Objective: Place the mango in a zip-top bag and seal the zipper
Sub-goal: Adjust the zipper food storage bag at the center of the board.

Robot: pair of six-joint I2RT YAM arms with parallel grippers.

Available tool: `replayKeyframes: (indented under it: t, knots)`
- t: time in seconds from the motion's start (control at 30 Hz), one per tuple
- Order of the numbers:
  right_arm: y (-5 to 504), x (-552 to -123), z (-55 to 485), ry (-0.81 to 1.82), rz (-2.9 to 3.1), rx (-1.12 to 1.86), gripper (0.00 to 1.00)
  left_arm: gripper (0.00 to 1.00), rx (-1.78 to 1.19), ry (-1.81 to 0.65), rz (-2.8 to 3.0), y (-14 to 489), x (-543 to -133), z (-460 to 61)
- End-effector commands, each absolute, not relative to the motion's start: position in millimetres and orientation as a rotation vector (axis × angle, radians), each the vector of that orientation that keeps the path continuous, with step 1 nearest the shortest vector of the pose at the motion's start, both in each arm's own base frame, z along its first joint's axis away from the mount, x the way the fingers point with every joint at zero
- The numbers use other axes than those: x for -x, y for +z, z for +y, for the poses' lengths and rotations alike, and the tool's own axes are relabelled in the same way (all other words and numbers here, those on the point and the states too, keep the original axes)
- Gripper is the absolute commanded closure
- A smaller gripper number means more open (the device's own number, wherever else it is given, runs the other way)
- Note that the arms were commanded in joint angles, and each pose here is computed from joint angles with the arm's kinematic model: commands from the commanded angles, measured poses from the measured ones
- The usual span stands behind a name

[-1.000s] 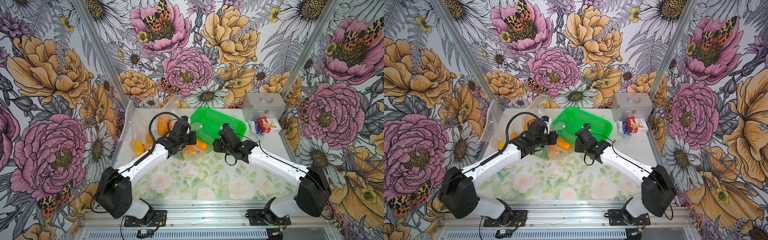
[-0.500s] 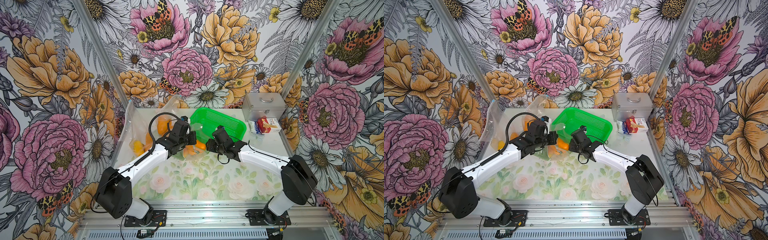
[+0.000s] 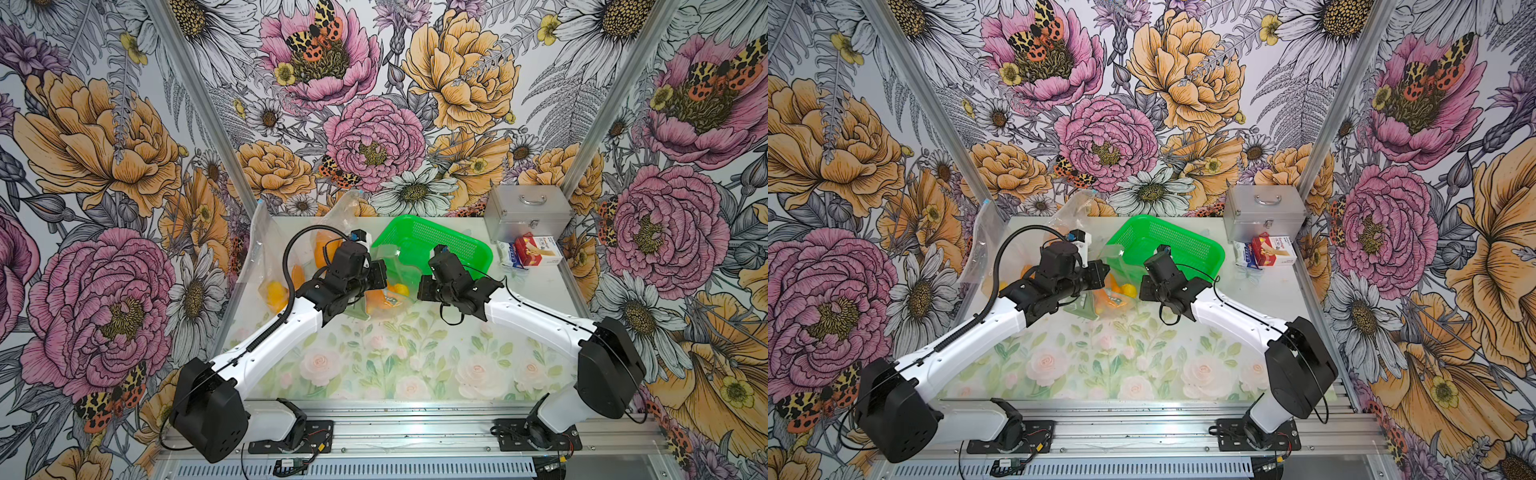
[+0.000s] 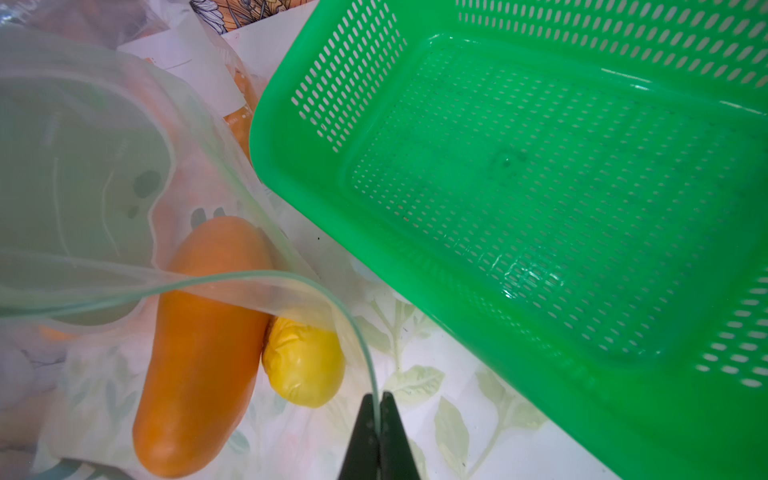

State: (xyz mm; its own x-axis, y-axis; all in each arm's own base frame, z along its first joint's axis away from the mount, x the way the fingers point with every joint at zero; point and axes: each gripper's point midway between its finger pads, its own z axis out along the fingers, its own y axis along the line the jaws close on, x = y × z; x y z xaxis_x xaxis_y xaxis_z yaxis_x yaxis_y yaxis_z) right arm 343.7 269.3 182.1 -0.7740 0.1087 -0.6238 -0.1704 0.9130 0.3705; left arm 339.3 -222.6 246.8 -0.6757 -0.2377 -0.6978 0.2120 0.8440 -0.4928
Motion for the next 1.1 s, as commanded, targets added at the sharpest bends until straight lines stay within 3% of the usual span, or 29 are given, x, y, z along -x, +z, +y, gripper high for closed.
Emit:
replayKeyframes:
  t: [0.0,0.17,0.23,0.43,0.53,0.83,1.07]
  knots:
    - [235.0,-332.5,262.9,0.5,2.318,0.186,1.0,1.0,0.068,-0.777,2.097,282.7,-333.2,-215.1]
    - [282.7,-309.0,277.2,0.541,2.274,0.401,1.0,1.0,0.024,-0.914,2.032,318.3,-309.2,-231.3]
    - [295.7,-301.9,280.5,0.534,2.266,0.465,1.0,0.91,-0.003,-0.952,2.008,330.7,-297.2,-239.7]
    - [296.0,-294.7,270.6,0.426,2.301,0.566,1.0,0.76,-0.048,-1.041,2.007,335.0,-278.3,-258.7]
    - [297.4,-295.0,261.6,0.349,2.294,0.608,1.0,0.58,-0.058,-1.057,1.987,338.8,-275.2,-256.6]
    - [346.2,-292.6,243.1,0.215,2.111,0.763,1.0,0.46,-0.055,-1.077,1.672,379.9,-255.5,-184.6]
    - [380.4,-294.0,241.1,0.128,1.969,0.902,1.0,0.42,-0.075,-1.038,1.612,365.8,-262.9,-150.1]
